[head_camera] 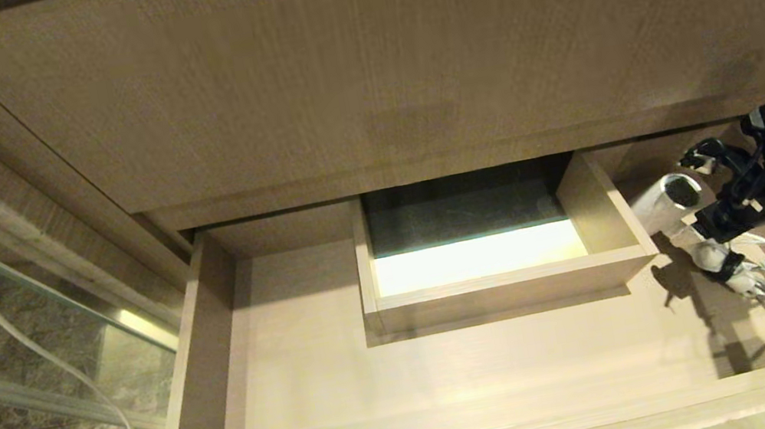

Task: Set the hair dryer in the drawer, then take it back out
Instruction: Take the hairdryer out

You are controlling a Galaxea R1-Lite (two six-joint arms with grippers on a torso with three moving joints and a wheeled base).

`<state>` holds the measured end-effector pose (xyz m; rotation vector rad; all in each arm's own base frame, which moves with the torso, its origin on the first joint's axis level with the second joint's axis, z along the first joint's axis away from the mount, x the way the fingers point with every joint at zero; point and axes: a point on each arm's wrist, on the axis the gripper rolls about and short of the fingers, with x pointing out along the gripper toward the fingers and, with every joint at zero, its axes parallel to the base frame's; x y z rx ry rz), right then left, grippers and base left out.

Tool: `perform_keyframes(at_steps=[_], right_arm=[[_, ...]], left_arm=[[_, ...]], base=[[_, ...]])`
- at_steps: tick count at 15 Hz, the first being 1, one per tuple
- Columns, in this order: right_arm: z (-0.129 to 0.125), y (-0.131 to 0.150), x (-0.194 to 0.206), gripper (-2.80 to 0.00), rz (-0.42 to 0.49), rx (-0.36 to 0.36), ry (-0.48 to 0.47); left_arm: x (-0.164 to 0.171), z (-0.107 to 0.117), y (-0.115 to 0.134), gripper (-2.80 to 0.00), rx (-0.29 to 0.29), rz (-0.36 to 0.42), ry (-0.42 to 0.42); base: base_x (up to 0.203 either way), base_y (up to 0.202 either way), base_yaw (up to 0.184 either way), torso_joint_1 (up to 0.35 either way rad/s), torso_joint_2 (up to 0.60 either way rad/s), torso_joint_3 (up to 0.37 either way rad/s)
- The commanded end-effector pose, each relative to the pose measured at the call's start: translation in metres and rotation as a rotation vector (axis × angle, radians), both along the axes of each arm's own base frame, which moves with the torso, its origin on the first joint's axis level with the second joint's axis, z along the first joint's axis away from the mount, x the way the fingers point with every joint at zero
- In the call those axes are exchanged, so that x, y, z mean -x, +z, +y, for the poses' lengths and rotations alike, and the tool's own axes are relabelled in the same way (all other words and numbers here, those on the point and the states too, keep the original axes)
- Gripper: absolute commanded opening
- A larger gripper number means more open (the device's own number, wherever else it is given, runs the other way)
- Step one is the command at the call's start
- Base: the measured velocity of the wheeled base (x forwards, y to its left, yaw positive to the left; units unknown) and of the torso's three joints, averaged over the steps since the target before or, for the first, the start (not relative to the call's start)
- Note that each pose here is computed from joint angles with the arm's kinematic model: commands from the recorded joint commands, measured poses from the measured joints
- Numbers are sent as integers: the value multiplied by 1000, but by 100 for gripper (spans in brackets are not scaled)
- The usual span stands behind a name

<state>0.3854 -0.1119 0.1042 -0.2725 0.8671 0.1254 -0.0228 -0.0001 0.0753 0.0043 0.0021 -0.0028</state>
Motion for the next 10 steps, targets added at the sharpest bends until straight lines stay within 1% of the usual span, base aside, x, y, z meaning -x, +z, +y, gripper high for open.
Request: perform_keyframes(at_steps=[1,5,7,10], right_arm=[[-2,-16,-6,0,32,-7,7],[-5,-30,-16,0,28,-10,10],[-8,-37,-24,0,18,-36,28],[-14,-46,-37,0,-12,-43,33]], left_arm=[[0,0,0,-280,0,2,0],[0,0,0,-280,0,1,0],[0,0,0,-280,0,1,0],[0,0,0,-280,0,2,0]], base=[[0,0,0,0,0,0],[0,0,0,0,0,0],[0,0,0,0,0,0],[0,0,0,0,0,0]])
